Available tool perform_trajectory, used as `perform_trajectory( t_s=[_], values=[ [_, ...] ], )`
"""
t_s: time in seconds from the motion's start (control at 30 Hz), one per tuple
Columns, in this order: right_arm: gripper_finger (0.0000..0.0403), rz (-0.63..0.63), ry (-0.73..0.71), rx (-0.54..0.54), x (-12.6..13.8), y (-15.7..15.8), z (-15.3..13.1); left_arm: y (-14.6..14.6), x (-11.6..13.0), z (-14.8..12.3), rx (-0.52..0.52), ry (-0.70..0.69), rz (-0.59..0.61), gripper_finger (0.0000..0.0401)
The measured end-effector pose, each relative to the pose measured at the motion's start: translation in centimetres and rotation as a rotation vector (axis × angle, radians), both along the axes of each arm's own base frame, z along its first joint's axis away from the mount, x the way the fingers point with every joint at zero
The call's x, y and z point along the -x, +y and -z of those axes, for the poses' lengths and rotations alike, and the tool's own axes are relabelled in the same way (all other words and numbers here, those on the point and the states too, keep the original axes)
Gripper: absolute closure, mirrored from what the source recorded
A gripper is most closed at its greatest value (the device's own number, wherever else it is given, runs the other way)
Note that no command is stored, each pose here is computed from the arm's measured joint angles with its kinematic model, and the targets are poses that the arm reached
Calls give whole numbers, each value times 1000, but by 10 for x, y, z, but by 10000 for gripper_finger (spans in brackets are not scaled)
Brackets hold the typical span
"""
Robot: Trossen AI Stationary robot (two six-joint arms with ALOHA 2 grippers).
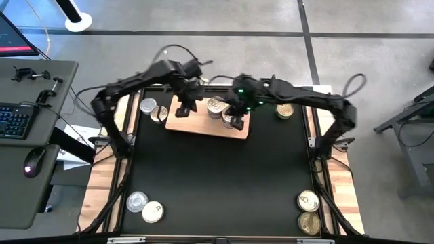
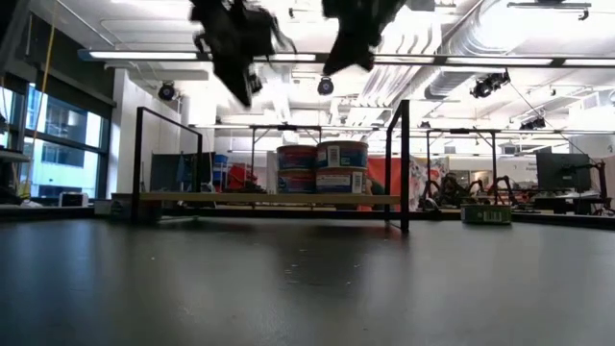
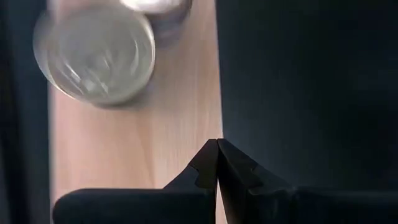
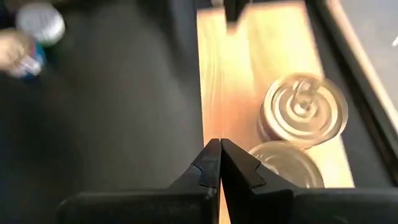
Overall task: Stack canned seafood by type on shelf
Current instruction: Adjust the tuna cans on the shelf
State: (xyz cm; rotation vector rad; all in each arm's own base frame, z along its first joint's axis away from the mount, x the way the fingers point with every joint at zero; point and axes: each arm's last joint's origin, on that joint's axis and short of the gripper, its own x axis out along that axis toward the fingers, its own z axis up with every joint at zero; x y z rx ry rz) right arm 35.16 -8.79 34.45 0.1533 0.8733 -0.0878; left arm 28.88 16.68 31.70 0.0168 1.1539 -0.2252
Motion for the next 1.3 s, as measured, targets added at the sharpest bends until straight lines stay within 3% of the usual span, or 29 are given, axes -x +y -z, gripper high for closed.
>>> perform_trajectory(
  t_s=[0.23,0.43,0.67,0.8,1.03,1.3],
  values=[
    [403,-52,266,-82,-45,-3,33,-31,45,-75,-153,-285,-25,401],
    [403,-52,373,-41,-70,7,58,-49,78,-108,-265,-399,-75,401],
    [403,49,479,-28,-75,13,81,-55,91,-118,-323,-422,-131,401],
    [403,142,550,45,-78,15,97,-54,89,-118,-334,-425,-137,401],
    [403,159,648,62,-83,13,123,-52,87,-117,-342,-422,-140,401],
    [403,182,693,179,-79,6,124,-52,86,-118,-359,-427,-120,401]
  ],
)
